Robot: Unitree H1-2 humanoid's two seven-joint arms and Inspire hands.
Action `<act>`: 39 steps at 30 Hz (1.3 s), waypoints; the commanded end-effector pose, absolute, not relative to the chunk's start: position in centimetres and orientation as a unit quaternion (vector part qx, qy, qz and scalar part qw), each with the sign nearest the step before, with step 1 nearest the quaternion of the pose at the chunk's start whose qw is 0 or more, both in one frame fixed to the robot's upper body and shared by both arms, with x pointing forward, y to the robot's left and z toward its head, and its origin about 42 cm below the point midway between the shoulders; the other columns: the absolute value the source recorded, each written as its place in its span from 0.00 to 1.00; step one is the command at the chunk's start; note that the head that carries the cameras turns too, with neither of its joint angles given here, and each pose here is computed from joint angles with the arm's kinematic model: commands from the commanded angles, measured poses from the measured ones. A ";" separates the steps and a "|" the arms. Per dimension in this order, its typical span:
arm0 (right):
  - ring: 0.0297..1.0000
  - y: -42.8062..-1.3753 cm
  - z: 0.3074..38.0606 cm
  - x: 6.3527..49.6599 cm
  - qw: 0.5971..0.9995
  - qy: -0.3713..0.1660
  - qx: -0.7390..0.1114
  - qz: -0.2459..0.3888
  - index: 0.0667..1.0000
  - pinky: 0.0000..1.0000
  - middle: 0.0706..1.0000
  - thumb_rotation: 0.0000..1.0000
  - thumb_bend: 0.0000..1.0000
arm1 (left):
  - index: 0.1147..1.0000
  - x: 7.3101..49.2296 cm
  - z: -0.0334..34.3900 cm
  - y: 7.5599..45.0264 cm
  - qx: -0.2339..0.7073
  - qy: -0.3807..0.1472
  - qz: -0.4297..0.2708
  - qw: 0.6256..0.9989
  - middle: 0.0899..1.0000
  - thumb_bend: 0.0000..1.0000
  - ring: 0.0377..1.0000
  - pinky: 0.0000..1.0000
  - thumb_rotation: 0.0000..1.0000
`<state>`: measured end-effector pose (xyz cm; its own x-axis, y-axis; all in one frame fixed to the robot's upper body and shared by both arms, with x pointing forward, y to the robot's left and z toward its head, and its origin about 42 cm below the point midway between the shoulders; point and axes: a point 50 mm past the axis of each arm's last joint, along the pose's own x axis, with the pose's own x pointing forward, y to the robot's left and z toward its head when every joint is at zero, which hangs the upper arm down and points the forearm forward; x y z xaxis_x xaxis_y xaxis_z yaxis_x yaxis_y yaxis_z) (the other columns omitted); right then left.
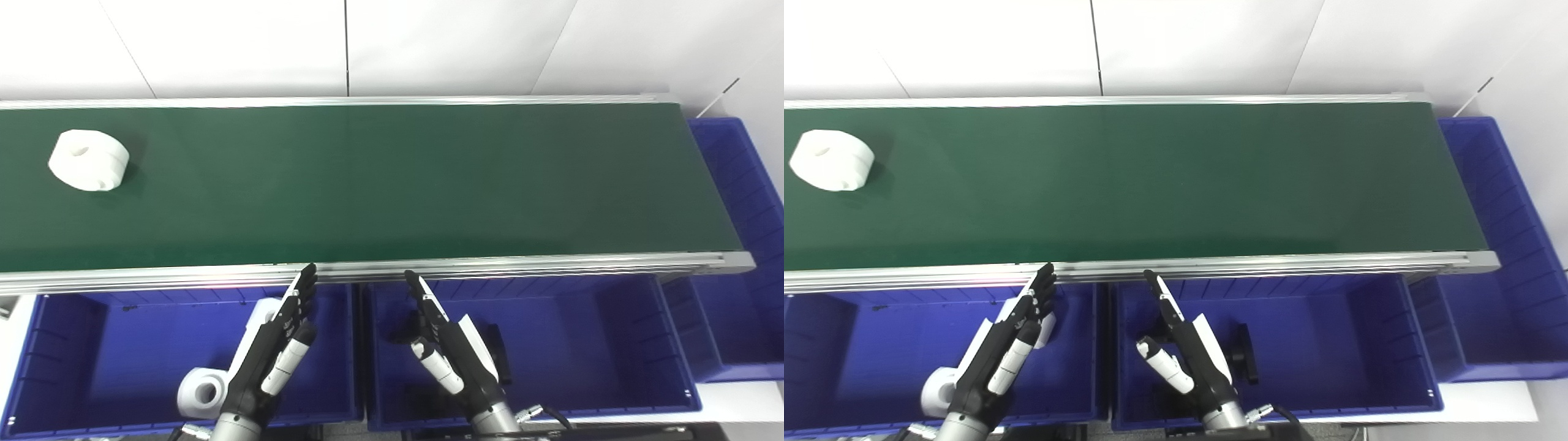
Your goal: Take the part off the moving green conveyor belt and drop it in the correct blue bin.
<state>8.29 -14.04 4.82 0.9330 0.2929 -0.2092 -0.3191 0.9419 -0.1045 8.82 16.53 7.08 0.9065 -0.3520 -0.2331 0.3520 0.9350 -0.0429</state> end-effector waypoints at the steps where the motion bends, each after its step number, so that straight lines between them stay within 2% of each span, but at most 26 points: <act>1: 1.00 -13.9 5.6 8.3 0.984 0.067 -0.058 0.157 1.00 1.00 1.00 0.99 0.87 | 1.00 8.8 7.7 16.2 -0.003 0.094 -0.180 0.979 1.00 0.68 1.00 1.00 0.89; 10: 0.99 -15.1 3.8 7.6 0.983 0.069 -0.057 0.158 1.00 1.00 1.00 0.98 0.87 | 1.00 8.3 6.0 15.4 0.012 0.096 -0.182 0.979 1.00 0.65 1.00 1.00 0.85; 13: 0.99 -15.5 3.3 7.6 0.984 0.064 -0.055 0.157 1.00 1.00 1.00 0.98 0.85 | 1.00 8.3 5.4 15.0 0.016 0.094 -0.179 0.979 0.98 0.64 0.99 1.00 0.83; 22: 0.99 -15.8 3.1 7.6 0.984 0.061 -0.049 0.160 1.00 1.00 1.00 0.99 0.88 | 1.00 8.4 4.8 14.4 0.005 0.096 -0.174 0.980 0.97 0.62 0.97 0.97 0.73; 39: 0.97 -16.2 1.6 7.8 0.983 0.063 -0.049 0.165 1.00 1.00 1.00 0.98 0.92 | 1.00 8.7 3.3 14.1 0.000 0.105 -0.179 0.978 0.98 0.67 0.98 0.94 0.71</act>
<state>7.52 -16.25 0.88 0.9272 0.3051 -0.2171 -0.3281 0.9414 -0.0783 8.34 14.30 2.71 0.8997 -0.3508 -0.2597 0.3549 0.9343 -0.0327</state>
